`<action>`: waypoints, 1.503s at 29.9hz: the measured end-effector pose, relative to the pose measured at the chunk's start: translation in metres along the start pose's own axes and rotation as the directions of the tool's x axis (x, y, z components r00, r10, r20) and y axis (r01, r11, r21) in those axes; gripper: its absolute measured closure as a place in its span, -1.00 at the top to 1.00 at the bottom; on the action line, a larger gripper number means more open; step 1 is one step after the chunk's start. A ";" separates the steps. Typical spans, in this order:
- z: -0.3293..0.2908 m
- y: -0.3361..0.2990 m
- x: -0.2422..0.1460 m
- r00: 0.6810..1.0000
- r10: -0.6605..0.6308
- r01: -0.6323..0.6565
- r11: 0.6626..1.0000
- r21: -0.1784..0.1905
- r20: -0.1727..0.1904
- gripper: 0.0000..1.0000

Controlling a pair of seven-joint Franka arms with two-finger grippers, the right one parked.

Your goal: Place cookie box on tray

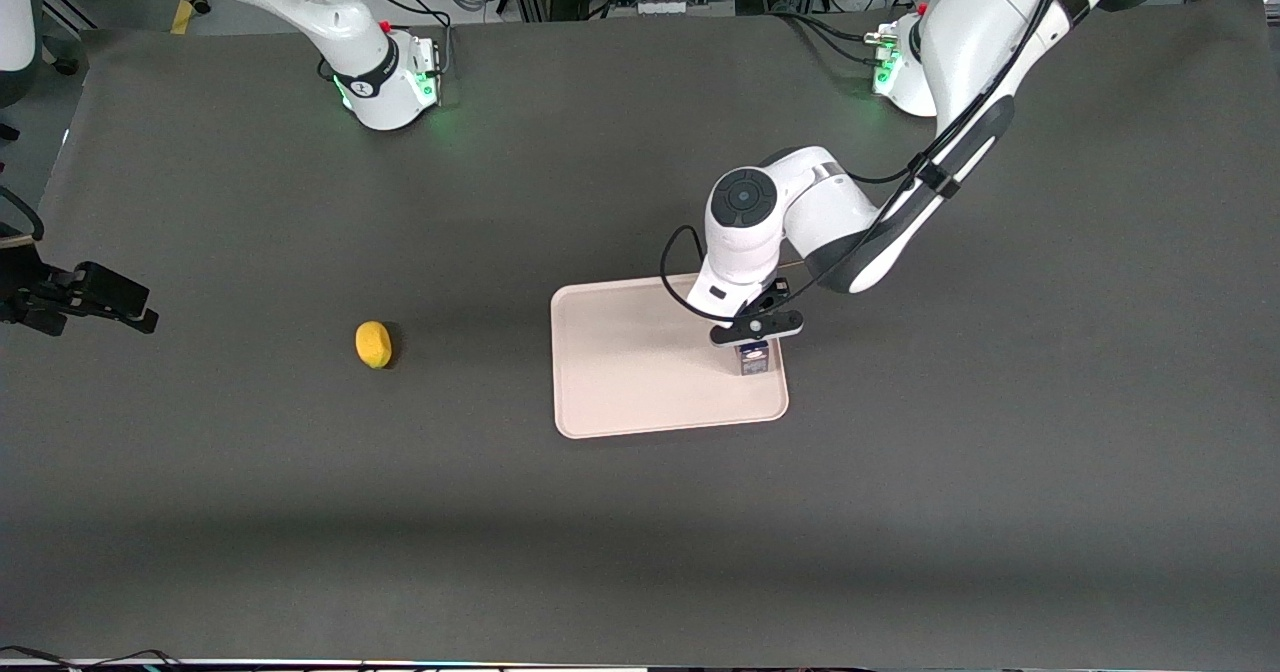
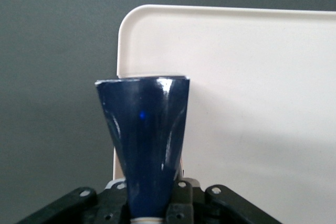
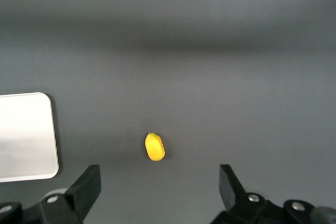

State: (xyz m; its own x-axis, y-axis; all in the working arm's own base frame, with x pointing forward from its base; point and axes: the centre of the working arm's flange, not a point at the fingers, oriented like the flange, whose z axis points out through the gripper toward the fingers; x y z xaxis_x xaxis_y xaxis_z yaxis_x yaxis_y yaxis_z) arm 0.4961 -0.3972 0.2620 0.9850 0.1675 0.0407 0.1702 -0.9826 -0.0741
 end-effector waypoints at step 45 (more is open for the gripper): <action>0.016 -0.001 0.006 0.999 0.033 -0.033 0.999 -0.004 -0.031 1.00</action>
State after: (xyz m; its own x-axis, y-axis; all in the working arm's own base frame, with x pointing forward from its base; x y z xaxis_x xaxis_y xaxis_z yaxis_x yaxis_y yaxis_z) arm 0.5027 -0.3940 0.2465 0.9887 0.1327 0.0693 0.1376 -0.9879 -0.0713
